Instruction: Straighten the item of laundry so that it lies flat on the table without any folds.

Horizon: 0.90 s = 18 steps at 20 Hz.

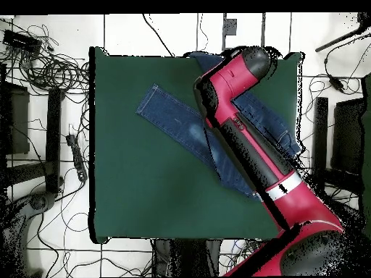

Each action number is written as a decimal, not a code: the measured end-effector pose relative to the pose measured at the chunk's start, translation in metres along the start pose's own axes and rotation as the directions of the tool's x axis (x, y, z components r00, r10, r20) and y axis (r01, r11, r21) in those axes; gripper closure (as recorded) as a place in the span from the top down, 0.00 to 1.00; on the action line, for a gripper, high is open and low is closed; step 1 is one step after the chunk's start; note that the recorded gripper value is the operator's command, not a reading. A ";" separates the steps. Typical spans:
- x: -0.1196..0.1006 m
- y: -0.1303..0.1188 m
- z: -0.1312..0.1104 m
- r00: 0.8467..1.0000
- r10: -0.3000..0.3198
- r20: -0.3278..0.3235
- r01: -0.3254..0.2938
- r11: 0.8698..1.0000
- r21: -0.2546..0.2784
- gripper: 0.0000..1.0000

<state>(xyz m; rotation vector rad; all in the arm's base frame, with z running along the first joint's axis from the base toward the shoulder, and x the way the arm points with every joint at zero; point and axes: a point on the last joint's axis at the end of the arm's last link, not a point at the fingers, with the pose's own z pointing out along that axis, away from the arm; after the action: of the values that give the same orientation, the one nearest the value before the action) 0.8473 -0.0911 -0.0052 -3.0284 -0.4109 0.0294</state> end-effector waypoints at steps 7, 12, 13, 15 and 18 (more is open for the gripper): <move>-0.005 -0.005 0.024 1.000 -0.013 0.011 0.013 1.000 -0.003 1.00; -0.010 -0.012 0.046 1.000 -0.020 0.022 0.019 1.000 0.007 0.00; -0.009 -0.012 0.045 1.000 -0.023 0.020 0.023 1.000 0.000 0.00; -0.009 -0.012 0.045 1.000 -0.024 0.019 0.024 1.000 -0.002 0.00; -0.009 -0.012 0.045 1.000 -0.024 0.019 0.024 1.000 -0.002 0.00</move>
<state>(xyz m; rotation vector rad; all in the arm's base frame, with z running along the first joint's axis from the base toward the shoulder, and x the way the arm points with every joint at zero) 0.8344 -0.0784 -0.0488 -3.0274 -0.4494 0.0566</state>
